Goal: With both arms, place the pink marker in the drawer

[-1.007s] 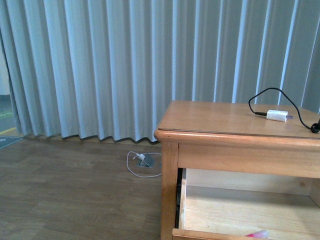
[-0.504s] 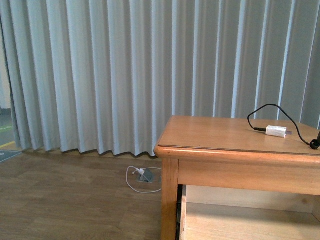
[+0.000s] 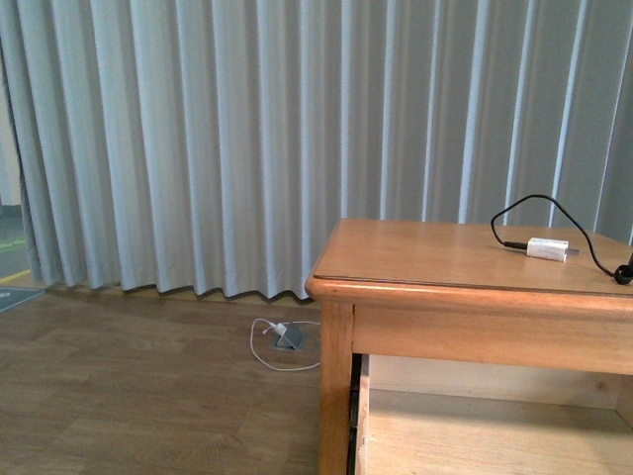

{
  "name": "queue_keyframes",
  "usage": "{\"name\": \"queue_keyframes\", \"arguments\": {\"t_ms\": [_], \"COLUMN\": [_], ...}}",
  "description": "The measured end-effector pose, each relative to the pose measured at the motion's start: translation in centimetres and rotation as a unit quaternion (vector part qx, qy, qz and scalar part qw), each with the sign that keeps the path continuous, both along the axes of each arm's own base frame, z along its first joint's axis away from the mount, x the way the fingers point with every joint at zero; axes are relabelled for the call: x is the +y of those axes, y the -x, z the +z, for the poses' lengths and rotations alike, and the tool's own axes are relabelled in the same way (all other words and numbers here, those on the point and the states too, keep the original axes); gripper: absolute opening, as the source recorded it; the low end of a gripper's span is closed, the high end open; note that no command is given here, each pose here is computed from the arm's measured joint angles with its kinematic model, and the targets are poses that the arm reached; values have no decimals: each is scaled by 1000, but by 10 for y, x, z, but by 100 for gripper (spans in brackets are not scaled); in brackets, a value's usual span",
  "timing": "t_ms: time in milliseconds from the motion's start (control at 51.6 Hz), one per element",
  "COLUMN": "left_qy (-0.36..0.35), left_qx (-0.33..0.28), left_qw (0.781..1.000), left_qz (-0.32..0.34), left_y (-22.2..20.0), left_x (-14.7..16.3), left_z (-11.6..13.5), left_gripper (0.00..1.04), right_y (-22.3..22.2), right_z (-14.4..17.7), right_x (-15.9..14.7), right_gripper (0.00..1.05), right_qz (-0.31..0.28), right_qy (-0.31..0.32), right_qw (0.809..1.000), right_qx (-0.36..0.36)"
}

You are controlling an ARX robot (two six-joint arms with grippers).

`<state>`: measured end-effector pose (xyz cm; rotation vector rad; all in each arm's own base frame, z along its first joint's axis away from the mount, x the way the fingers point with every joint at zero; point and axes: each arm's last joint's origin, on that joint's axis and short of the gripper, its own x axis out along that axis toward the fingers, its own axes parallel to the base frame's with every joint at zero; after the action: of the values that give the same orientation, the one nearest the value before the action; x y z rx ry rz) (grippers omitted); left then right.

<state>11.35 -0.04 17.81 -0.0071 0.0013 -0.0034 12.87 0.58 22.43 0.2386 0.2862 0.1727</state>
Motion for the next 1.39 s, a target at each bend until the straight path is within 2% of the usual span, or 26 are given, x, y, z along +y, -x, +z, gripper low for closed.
{"name": "queue_keyframes", "arguments": {"t_ms": [639, 697, 775, 852, 1007, 1181, 1394], "left_qy": [-1, -1, -1, -1, -1, -1, -1], "left_qx": [-11, -11, -11, -11, -11, -11, -11], "left_qw": [1000, 1000, 1000, 1000, 1000, 1000, 1000], "left_qz": [0, 0, 0, 0, 0, 0, 0], "left_y": [17, 17, 17, 17, 17, 17, 17], "left_x": [0, 0, 0, 0, 0, 0, 0], "left_z": [-7, -7, -7, -7, -7, -7, -7], "left_gripper": [4, 14, 29, 43, 70, 100, 99], "right_y": [0, 0, -2, -5, -20, -45, -81], "right_z": [0, 0, -1, -4, -30, -47, -82], "right_x": [0, 0, 0, -1, -6, -7, -7], "right_gripper": [96, 96, 96, 96, 96, 96, 96], "right_qz": [0, 0, -68, -95, -55, -19, -8], "right_qy": [0, 0, 64, 99, 132, 145, 152], "right_qw": [1000, 1000, 995, 990, 985, 977, 968], "right_qx": [0, -1, -43, -23, 100, 155, 198]}}
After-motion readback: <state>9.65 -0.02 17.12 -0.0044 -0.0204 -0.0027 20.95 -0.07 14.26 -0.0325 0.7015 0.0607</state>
